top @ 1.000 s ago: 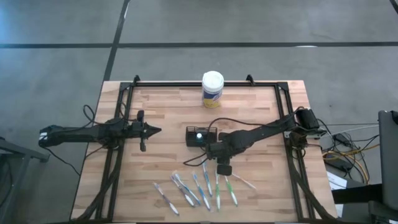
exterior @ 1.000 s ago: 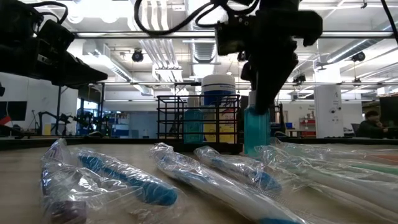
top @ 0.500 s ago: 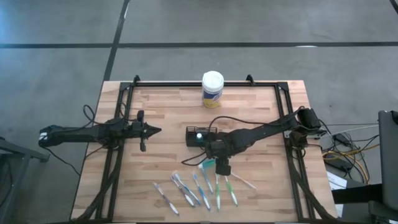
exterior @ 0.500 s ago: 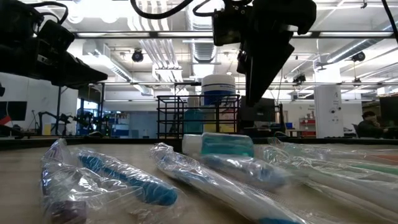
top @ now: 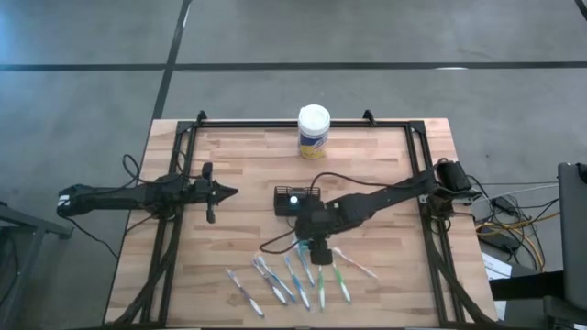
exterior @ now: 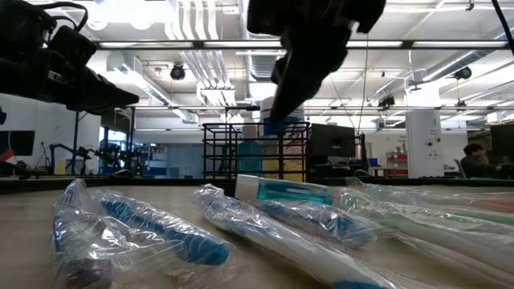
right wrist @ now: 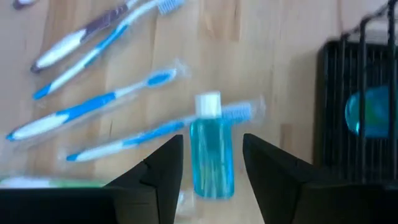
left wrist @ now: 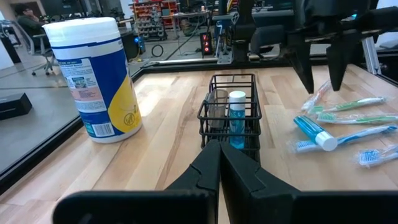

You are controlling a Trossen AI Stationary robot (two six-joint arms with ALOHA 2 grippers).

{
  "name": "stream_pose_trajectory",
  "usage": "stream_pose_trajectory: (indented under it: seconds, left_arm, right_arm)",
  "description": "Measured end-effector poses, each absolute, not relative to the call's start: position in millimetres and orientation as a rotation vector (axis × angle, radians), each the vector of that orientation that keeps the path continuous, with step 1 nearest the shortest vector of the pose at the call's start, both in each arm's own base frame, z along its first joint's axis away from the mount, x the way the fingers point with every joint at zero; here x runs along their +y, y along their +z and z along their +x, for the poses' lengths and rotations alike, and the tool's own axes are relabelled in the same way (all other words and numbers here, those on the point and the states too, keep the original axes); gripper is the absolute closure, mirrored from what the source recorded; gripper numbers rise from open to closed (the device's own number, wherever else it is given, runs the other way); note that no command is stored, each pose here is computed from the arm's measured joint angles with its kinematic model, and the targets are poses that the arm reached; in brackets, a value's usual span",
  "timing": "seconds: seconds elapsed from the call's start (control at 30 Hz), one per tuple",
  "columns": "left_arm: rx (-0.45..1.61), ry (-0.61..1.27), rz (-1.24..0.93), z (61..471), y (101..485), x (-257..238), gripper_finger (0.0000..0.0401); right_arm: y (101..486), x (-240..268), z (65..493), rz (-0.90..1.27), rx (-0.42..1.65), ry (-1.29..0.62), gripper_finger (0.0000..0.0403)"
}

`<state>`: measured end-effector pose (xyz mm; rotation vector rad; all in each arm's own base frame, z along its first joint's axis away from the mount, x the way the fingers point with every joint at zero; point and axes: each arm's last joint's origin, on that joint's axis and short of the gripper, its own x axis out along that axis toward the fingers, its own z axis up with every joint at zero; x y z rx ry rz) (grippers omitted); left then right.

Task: Pick & Place toothbrushing station
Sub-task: Put the mouthwash into the wire organizer

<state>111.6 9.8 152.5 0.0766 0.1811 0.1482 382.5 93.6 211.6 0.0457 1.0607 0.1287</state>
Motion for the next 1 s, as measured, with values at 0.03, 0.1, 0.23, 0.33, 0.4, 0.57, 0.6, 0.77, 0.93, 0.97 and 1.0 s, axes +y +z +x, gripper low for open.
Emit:
stream_pose_trajectory:
  seconds: [0.03, 0.1, 0.23, 0.33, 0.4, 0.57, 0.6, 0.77, 0.93, 0.97, 1.0]
  left_arm:
    - [0.181, 0.148, 0.077, 111.6, 152.5, 9.8, 0.0389]
    - [0.181, 0.148, 0.077, 111.6, 152.5, 9.8, 0.0389]
    - [0.185, 0.148, 0.075, 111.6, 152.1, 9.8, 0.0389]
    - [0.187, 0.148, 0.076, 111.7, 152.0, 9.8, 0.0389]
    - [0.190, 0.148, 0.076, 111.6, 151.7, 9.8, 0.0389]
    - [0.212, 0.147, 0.075, 111.2, 149.6, 9.8, 0.0389]
    - [0.220, 0.147, 0.075, 111.0, 148.9, 9.8, 0.0389]
    - [0.234, 0.144, 0.074, 110.7, 147.8, 9.7, 0.0389]
    - [0.235, 0.144, 0.073, 110.7, 147.9, 9.7, 0.0389]
    - [0.235, 0.144, 0.073, 110.7, 147.9, 9.7, 0.0389]
    - [0.235, 0.144, 0.073, 110.7, 147.9, 9.7, 0.0389]
  right_arm:
    - [208.7, 94.0, 384.6, 0.035, 1.063, 0.134, 0.0235]
    - [204.9, 96.7, 394.6, 0.015, 1.052, 0.155, 0.0232]
    - [190.9, 103.2, 416.7, -0.036, 1.089, 0.208, 0.0229]
    - [176.8, 105.6, 429.9, -0.070, 1.166, 0.214, 0.0229]
    - [169.4, 106.7, 436.7, -0.079, 1.224, 0.211, 0.0229]
    - [165.6, 108.8, 449.3, -0.079, 1.293, 0.197, 0.0231]
    - [166.1, 109.5, 452.3, -0.079, 1.288, 0.197, 0.0231]
    - [166.7, 111.8, 462.1, -0.084, 1.291, 0.197, 0.0241]
    - [164.0, 111.3, 463.2, -0.081, 1.332, 0.206, 0.0277]
    - [164.8, 111.3, 463.3, -0.080, 1.329, 0.206, 0.0282]
    - [166.3, 111.3, 463.3, -0.080, 1.325, 0.207, 0.0285]
